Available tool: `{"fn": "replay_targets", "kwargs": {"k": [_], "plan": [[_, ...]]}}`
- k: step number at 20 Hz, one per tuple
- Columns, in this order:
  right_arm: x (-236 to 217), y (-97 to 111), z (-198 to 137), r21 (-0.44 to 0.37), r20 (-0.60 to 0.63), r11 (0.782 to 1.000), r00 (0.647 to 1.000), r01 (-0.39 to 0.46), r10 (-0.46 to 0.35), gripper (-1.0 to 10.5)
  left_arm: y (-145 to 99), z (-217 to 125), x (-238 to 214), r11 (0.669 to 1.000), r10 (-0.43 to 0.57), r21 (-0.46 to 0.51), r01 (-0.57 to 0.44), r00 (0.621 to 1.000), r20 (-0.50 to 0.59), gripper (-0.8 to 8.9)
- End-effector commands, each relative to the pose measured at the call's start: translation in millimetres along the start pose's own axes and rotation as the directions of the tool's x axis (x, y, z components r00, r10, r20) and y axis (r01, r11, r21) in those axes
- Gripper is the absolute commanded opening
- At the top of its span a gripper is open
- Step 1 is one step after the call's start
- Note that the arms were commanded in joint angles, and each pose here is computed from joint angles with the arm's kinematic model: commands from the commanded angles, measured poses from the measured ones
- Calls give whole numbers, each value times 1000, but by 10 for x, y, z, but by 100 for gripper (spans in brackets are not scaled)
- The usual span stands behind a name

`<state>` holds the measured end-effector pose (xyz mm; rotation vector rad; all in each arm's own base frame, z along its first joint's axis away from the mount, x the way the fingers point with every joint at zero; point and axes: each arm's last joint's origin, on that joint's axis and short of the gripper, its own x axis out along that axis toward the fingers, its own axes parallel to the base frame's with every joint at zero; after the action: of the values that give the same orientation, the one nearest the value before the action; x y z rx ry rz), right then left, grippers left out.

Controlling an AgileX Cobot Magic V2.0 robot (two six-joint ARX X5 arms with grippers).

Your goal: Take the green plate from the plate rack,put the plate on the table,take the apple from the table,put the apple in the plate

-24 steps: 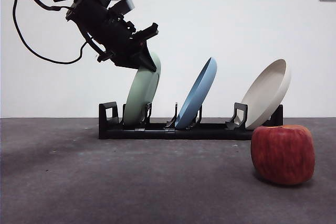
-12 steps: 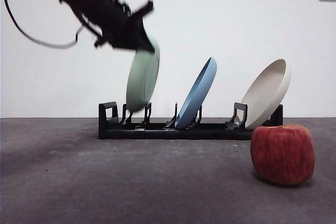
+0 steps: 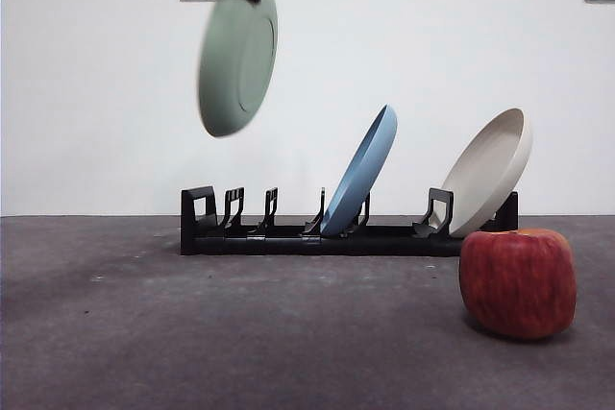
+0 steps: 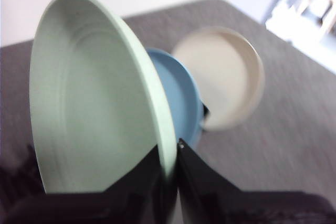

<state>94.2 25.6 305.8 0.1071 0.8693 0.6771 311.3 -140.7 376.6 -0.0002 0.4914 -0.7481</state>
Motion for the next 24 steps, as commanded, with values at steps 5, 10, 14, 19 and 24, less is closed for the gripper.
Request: {"fn": "replay_targets", "kwargs": {"k": [5, 10, 14, 19, 24], "plan": [[-5, 6, 6, -5, 3, 1000, 1000, -3, 3, 627, -615, -148, -305, 932, 146, 354, -71, 971, -189, -6], [-6, 6, 5, -5, 3, 1000, 1000, -3, 3, 627, -952, -362, -263, 882, 225, 469, -46, 916, -333, -6], [-5, 6, 6, -6, 3, 1000, 1000, -3, 3, 627, -1199, -611, -158, 834, 274, 551, -25, 886, -374, -6], [-6, 7, 6, -5, 4, 1000, 1000, -4, 4, 626, -1298, -1059, 21, 782, 346, 623, -13, 840, -417, -6], [-5, 6, 6, -5, 3, 1000, 1000, -4, 4, 627, -1385, -1664, 281, 677, 433, 736, -15, 817, -381, -6]]}}
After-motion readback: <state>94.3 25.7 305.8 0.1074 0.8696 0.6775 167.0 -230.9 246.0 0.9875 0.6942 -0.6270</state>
